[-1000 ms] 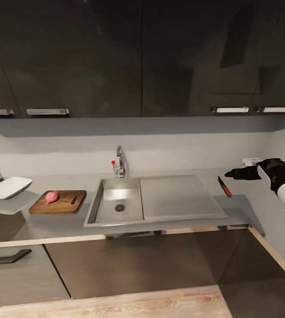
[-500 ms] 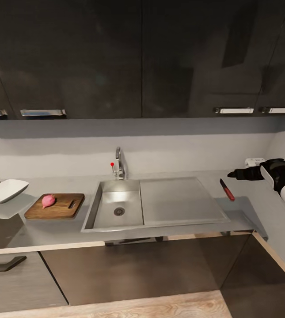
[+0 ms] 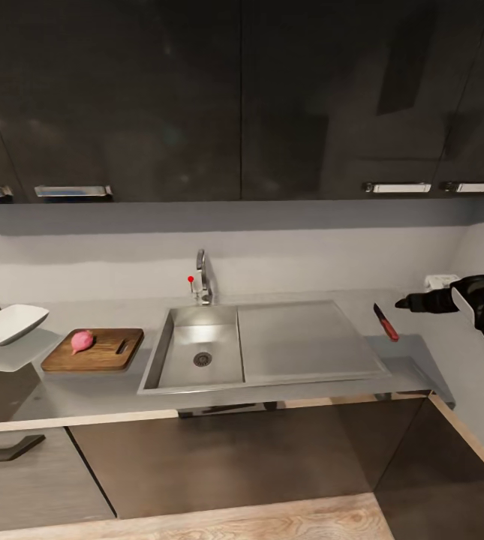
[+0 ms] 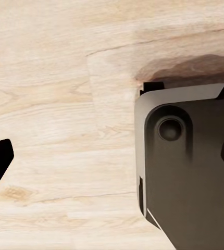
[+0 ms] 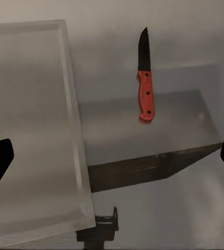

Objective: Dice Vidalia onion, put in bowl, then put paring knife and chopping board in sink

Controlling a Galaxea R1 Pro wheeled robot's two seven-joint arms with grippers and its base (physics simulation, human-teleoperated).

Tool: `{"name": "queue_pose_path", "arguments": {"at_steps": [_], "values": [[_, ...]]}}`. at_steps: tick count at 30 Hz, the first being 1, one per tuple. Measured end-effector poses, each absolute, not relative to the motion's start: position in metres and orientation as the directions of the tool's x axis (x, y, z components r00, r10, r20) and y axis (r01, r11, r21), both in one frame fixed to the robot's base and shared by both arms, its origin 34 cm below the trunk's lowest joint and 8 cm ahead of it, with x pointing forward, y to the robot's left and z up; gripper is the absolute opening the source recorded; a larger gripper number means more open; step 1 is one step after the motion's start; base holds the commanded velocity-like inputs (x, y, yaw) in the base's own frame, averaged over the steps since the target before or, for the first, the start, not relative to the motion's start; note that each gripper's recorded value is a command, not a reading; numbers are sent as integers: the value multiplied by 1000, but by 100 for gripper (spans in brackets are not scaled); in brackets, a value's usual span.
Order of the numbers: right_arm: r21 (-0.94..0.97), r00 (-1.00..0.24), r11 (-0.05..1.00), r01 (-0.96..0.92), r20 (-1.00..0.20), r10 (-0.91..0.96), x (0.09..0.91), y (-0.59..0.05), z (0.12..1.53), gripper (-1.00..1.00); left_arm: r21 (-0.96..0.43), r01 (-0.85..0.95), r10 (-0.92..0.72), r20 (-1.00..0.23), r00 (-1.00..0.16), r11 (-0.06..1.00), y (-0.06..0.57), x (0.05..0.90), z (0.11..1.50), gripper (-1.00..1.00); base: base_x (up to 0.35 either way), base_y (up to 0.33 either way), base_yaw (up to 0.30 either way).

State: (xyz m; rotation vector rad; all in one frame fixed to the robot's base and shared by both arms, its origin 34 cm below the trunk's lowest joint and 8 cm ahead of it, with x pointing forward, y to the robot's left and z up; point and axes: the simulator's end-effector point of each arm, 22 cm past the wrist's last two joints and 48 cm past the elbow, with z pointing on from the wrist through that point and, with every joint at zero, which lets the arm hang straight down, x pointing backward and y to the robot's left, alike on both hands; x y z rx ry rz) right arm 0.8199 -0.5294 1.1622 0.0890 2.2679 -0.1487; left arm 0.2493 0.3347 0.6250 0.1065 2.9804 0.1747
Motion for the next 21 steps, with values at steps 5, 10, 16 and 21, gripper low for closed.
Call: {"name": "queue_pose_path", "arguments": {"at_steps": [5, 10, 16, 21], "values": [[-75, -650, 991, 114, -760, 17, 818, -529, 1158, 100, 124, 61, 80, -149, -986, 990, 337, 249, 625, 100, 14, -12, 0], [-75, -650, 991, 114, -760, 17, 818, -529, 1158, 100, 132, 60, 80, -149, -986, 989, 343, 249, 626, 100, 174, -91, 0], [-75, -650, 991, 114, -760, 17, 818, -529, 1158, 100, 135, 60, 80, -149, -986, 989, 345, 249, 626, 100, 279, -26, 0], [-75, -651, 991, 114, -759, 18, 817, -529, 1157, 100, 134, 60, 80, -149, -986, 989, 345, 249, 626, 100, 295, -143, 0]]}}
